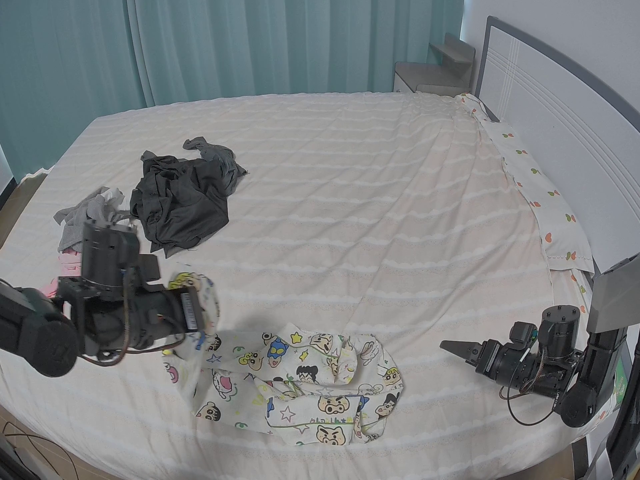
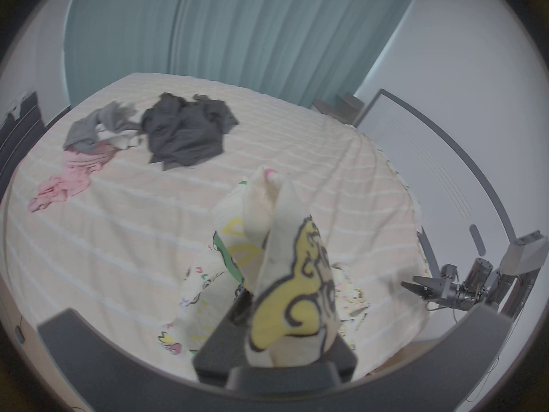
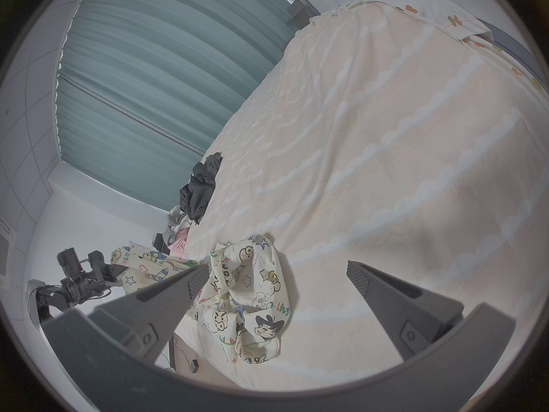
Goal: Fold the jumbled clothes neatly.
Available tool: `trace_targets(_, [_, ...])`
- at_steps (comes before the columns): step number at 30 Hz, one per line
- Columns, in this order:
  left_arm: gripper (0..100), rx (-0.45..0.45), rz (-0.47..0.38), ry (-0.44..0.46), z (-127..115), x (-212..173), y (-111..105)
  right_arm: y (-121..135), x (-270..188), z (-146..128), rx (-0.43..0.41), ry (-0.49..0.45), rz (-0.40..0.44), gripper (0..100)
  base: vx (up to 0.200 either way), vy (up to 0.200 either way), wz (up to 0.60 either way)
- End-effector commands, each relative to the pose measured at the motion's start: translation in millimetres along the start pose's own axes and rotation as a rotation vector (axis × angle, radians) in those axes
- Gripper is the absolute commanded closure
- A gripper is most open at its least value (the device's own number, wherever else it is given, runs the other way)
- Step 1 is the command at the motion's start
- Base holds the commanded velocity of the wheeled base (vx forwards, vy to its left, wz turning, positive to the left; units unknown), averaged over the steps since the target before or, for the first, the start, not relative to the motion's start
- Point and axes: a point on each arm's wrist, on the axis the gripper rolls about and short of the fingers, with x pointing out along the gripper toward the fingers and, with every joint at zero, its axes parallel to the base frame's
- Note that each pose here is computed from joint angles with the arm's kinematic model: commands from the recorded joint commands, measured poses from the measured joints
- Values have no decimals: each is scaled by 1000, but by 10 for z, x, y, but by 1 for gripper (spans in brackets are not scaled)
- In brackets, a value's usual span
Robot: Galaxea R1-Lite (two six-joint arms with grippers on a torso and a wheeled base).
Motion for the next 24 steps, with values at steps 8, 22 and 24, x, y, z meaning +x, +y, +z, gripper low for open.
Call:
trace_targets(8, [100,-20,-123,87,-553,739,-1442,-4,12,28,-3,-16,8,0,0,0,0])
trace_targets(22, [0,-87,-158,76,-673,869,-1580,-21,19,30,0,-15,4,0,0,0,0])
trace_targets(24, [0,-87,-158,76,-673,873,-1582,-21,19,30,0,-15,4,0,0,0,0])
